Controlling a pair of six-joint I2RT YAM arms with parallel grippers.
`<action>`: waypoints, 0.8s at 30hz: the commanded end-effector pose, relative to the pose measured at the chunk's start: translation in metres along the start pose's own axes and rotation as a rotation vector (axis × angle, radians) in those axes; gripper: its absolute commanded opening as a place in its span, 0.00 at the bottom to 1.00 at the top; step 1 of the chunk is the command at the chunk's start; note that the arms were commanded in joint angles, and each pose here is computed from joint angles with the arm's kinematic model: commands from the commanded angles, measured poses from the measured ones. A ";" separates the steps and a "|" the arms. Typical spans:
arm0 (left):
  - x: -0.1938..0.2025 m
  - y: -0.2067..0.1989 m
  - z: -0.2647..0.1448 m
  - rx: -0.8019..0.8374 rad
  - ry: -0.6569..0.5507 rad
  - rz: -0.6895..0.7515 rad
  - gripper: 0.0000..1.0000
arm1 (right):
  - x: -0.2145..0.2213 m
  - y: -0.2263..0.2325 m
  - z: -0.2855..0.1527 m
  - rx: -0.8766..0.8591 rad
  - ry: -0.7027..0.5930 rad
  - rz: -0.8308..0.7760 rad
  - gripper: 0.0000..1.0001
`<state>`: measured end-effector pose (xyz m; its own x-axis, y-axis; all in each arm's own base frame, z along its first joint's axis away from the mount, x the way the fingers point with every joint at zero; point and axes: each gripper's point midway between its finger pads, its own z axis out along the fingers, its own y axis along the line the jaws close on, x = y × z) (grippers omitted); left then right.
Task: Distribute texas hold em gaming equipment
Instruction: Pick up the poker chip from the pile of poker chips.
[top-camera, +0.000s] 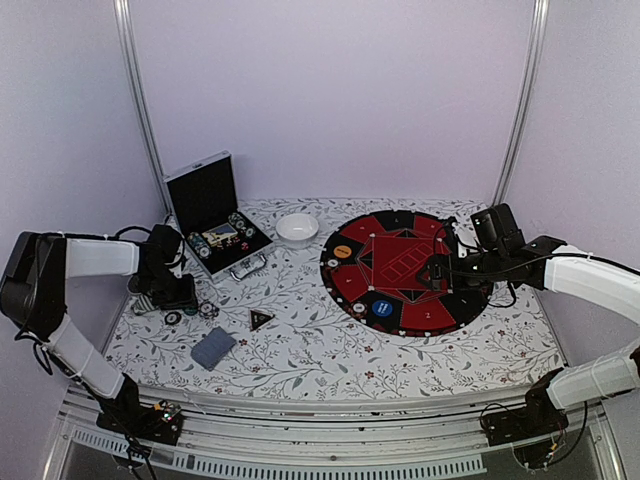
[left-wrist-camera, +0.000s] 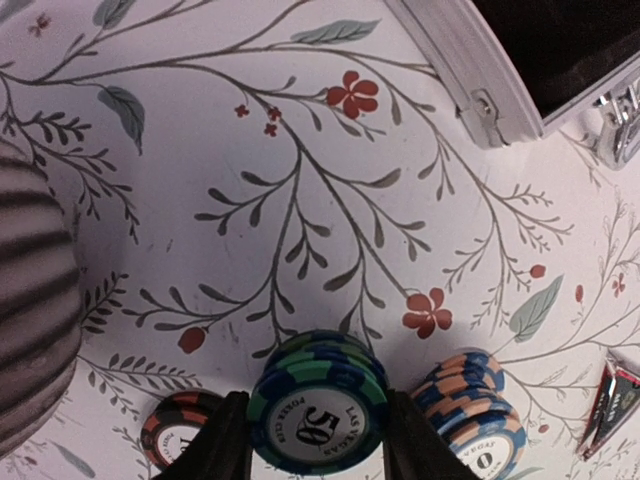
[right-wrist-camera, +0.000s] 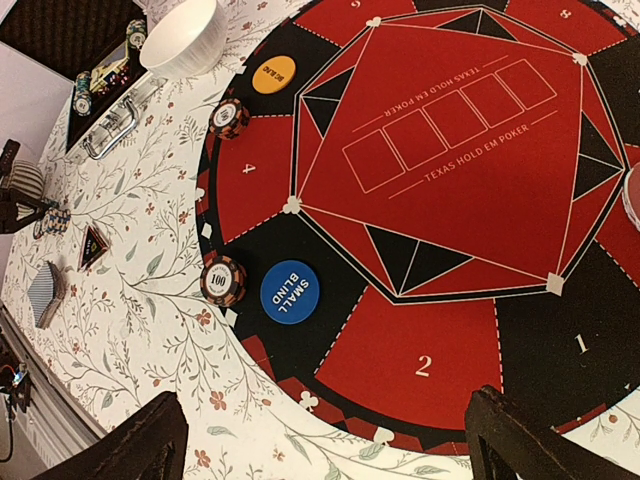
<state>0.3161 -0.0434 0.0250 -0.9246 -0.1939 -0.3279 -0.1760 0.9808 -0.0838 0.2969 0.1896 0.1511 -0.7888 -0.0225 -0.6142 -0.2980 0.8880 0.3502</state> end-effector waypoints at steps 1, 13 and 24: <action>-0.001 -0.001 -0.003 0.023 -0.009 0.001 0.39 | -0.004 0.000 -0.006 0.000 -0.019 -0.003 0.99; -0.027 -0.003 -0.036 0.010 -0.096 0.031 0.00 | -0.009 0.004 -0.010 -0.011 -0.036 -0.004 0.99; -0.030 -0.143 -0.116 0.205 -0.189 0.551 0.00 | -0.030 0.036 -0.025 -0.159 -0.075 0.004 0.99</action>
<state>0.3493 -0.1079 0.1309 -0.8466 0.0575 -0.5291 0.1060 0.9925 -0.0616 0.2937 0.1956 0.1613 -0.7839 -0.0178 -0.6206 -0.3227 0.8656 0.3827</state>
